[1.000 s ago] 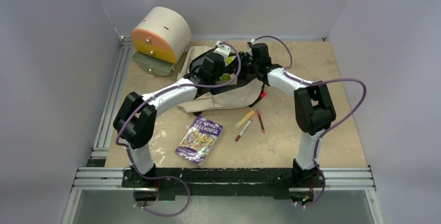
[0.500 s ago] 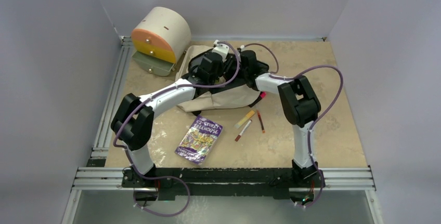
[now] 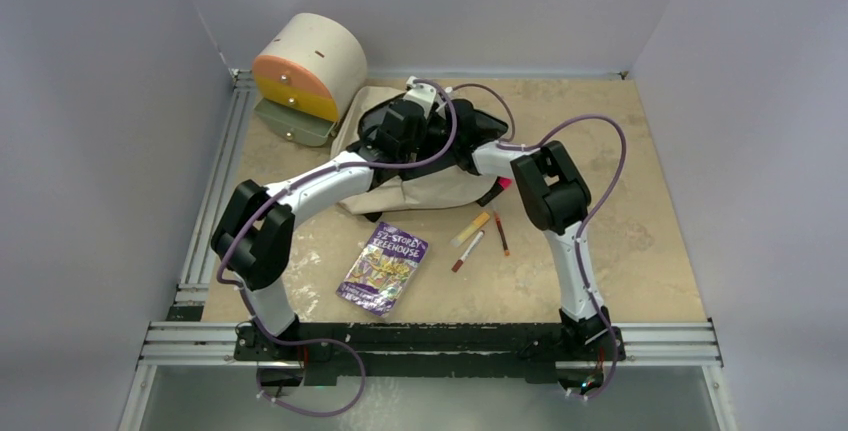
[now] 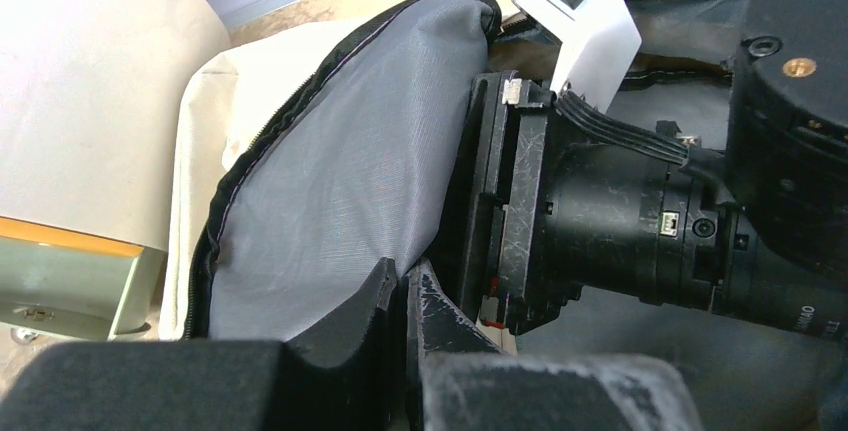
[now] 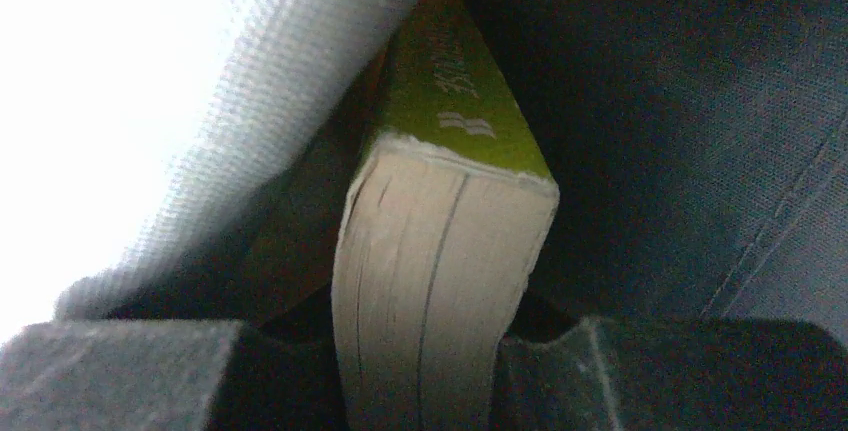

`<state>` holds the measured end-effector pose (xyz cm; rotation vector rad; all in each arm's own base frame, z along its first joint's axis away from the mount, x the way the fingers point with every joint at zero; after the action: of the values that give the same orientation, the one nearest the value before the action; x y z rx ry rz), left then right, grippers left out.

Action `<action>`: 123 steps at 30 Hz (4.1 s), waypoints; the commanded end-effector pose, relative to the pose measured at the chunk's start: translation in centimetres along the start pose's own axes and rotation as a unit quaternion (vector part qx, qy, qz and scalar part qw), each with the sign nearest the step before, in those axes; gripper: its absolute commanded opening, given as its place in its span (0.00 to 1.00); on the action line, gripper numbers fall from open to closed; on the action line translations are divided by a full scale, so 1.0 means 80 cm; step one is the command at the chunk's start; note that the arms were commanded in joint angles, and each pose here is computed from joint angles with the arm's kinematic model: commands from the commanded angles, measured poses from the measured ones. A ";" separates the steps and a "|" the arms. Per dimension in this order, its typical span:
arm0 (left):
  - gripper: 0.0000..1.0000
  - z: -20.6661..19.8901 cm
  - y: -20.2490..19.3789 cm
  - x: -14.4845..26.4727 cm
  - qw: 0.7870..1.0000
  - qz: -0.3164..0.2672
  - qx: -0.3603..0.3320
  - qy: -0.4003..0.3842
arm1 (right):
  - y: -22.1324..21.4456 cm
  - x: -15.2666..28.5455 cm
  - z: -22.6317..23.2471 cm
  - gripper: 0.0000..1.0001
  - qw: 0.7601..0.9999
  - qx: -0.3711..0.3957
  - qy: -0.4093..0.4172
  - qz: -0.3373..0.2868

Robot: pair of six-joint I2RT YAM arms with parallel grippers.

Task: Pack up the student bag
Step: Place the book in the student bag, then adjust the book at the center of the board.

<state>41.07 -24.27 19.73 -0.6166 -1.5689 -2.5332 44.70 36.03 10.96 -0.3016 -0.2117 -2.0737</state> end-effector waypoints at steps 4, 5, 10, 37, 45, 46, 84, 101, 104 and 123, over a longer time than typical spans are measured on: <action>0.00 0.021 0.050 0.017 0.996 -0.065 0.050 0.016 | 0.008 0.000 0.044 0.33 0.997 0.062 0.021 -0.029; 0.00 0.021 0.049 0.016 0.997 -0.065 0.050 0.016 | 0.010 0.002 0.045 0.37 0.997 0.068 0.015 -0.036; 0.00 0.019 0.044 0.012 0.997 -0.055 0.047 0.016 | 0.018 0.018 0.050 0.59 0.993 0.093 -0.015 -0.069; 0.08 -0.007 0.030 -0.006 0.998 -0.029 0.037 -0.041 | 0.049 0.214 0.110 0.75 0.927 0.214 -0.140 -0.274; 0.57 -0.018 0.041 0.013 0.994 -0.015 0.051 -0.096 | -0.002 0.294 0.089 0.75 0.923 0.223 -0.156 -0.272; 0.58 -0.015 0.047 0.018 0.993 -0.019 0.055 -0.100 | -0.009 0.303 0.087 0.75 0.923 0.226 -0.160 -0.269; 0.74 -0.071 -0.254 0.329 0.753 0.462 0.469 0.006 | -0.220 0.192 -0.019 0.82 0.947 0.287 -0.137 0.054; 0.75 -0.098 -0.298 0.308 0.764 0.449 0.450 0.110 | -0.215 0.158 -0.066 0.81 0.929 0.323 -0.161 0.083; 0.75 -0.097 -0.296 0.295 0.771 0.429 0.453 0.128 | -0.219 0.153 -0.070 0.80 0.926 0.327 -0.158 0.101; 0.72 -0.039 -0.310 0.248 0.793 0.390 0.434 0.176 | -0.270 0.198 -0.106 0.49 0.938 0.259 -0.169 0.154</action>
<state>12.50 -16.22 6.62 -0.5929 -1.6221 -0.9158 20.10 30.79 5.93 -0.3282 -0.9312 -1.6121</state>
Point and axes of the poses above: each gripper's point midway between its finger pads, its own x axis back along the fingers, its own z axis along the line the jaws close on, y = z × x, the point moved 4 cm from there along x, back along the fingers, and after that the axes turned 11 degrees about -x, right-handed, at the moved point
